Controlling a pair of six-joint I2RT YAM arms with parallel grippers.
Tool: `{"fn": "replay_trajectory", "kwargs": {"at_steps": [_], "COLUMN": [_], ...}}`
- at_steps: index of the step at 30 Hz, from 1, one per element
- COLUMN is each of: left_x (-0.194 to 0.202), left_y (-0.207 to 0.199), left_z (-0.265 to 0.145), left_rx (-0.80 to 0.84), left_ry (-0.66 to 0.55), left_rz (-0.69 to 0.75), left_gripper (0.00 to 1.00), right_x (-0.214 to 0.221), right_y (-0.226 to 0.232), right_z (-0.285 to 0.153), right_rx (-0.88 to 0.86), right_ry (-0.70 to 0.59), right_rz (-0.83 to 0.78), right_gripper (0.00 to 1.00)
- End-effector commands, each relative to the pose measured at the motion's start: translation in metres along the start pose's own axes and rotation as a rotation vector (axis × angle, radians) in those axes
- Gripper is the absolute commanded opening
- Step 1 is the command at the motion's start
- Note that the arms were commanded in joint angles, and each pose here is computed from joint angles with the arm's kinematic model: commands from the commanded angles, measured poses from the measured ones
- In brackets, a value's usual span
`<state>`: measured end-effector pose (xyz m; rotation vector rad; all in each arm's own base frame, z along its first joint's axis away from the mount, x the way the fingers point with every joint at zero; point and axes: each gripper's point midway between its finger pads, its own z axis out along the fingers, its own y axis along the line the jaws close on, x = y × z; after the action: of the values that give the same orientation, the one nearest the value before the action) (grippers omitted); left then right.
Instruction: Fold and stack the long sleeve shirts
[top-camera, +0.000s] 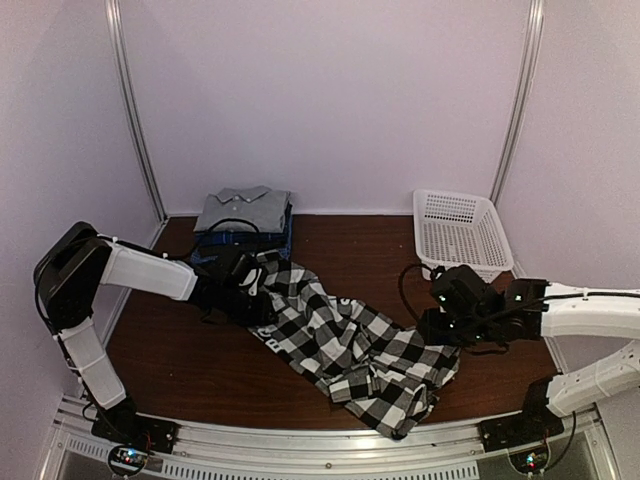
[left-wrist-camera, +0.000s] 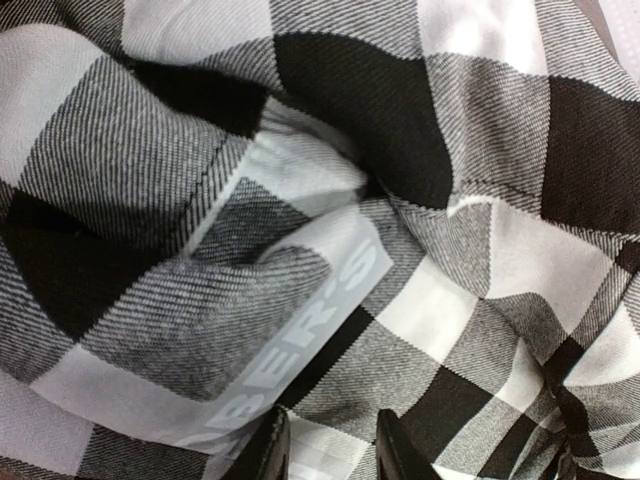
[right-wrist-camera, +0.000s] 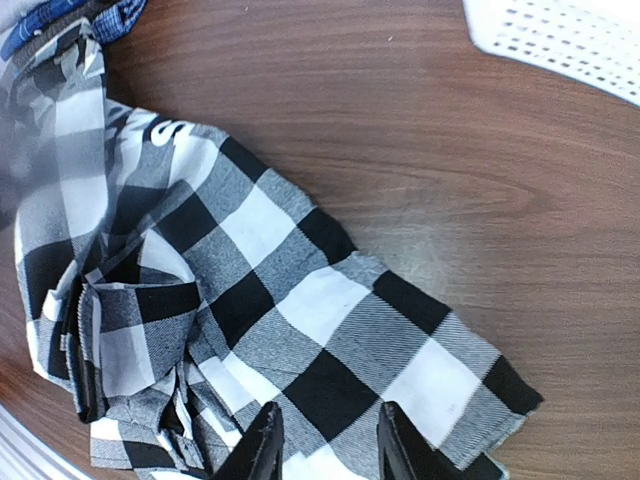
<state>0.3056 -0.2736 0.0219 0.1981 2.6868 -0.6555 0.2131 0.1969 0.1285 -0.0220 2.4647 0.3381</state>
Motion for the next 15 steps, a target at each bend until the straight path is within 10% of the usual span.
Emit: {"fn": "replay_trajectory", "kwargs": {"at_steps": [1,15], "left_x": [0.016,0.014], "left_y": [0.024,0.024], "left_z": [-0.001,-0.004], "left_rx": [-0.085,-0.088], "left_ry": [0.057,0.050], "left_rz": [-0.015,-0.011], "left_gripper": [0.32,0.32], "right_x": [0.007,0.125], "right_y": [0.030,0.020], "right_z": [0.030,0.065], "right_rx": [-0.060,-0.010], "right_ry": [0.025,0.285], "right_rz": [-0.057,-0.140], "right_gripper": [0.33,0.33]}}
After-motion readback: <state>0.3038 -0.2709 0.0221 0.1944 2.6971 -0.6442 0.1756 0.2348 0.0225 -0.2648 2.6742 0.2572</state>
